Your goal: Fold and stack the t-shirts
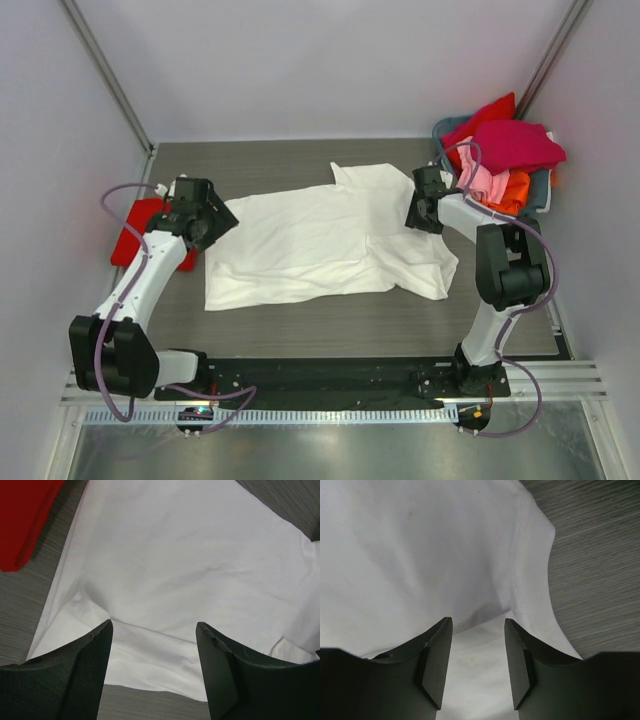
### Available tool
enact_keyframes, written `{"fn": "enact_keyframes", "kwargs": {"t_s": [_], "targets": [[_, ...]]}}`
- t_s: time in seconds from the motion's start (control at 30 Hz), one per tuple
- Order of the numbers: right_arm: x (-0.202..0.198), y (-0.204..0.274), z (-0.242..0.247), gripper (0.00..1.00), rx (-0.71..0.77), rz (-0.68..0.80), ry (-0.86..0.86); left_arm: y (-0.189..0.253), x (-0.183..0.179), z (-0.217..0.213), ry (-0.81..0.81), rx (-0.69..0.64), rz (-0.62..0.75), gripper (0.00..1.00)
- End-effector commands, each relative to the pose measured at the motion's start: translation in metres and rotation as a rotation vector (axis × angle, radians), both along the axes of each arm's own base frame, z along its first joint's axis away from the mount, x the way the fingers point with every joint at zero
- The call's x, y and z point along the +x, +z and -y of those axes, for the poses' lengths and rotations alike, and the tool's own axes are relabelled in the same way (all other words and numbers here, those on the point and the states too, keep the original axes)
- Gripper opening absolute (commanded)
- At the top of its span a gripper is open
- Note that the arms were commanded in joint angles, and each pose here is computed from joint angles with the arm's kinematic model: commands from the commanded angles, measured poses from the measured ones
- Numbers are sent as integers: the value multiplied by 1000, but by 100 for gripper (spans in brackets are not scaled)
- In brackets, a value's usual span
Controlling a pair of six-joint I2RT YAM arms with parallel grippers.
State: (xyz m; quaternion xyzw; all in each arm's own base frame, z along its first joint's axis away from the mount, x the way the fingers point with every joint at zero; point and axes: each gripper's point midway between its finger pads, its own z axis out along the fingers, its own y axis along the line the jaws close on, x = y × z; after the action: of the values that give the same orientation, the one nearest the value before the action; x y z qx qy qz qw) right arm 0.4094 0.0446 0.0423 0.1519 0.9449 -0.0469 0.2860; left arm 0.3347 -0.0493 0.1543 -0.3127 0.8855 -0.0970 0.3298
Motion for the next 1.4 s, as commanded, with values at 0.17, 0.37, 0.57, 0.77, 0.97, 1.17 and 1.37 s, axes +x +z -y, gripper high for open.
{"fn": "enact_keyframes", "kwargs": {"t_s": [0.17, 0.37, 0.57, 0.77, 0.97, 1.17, 1.37], "targets": [[15, 0, 14, 50, -14, 24, -54, 11, 17, 72, -180, -47, 27, 65], [8, -4, 21, 49, -14, 9, -75, 2, 17, 92, -208, -31, 7, 64], [1, -4, 21, 37, 5, 3, -72, 4, 17, 95, -212, -24, 13, 63], [4, 5, 22, 14, 6, 27, -79, 3, 15, 92, -207, -13, 11, 63], [5, 16, 31, 1, -44, 39, -91, -1, 14, 92, -209, -11, 2, 62], [9, 24, 31, 1, -70, 53, -87, -5, 16, 100, -225, -14, -13, 61], [20, 30, 22, 1, -82, 69, -66, -12, 21, 118, -254, -25, -24, 61]]}}
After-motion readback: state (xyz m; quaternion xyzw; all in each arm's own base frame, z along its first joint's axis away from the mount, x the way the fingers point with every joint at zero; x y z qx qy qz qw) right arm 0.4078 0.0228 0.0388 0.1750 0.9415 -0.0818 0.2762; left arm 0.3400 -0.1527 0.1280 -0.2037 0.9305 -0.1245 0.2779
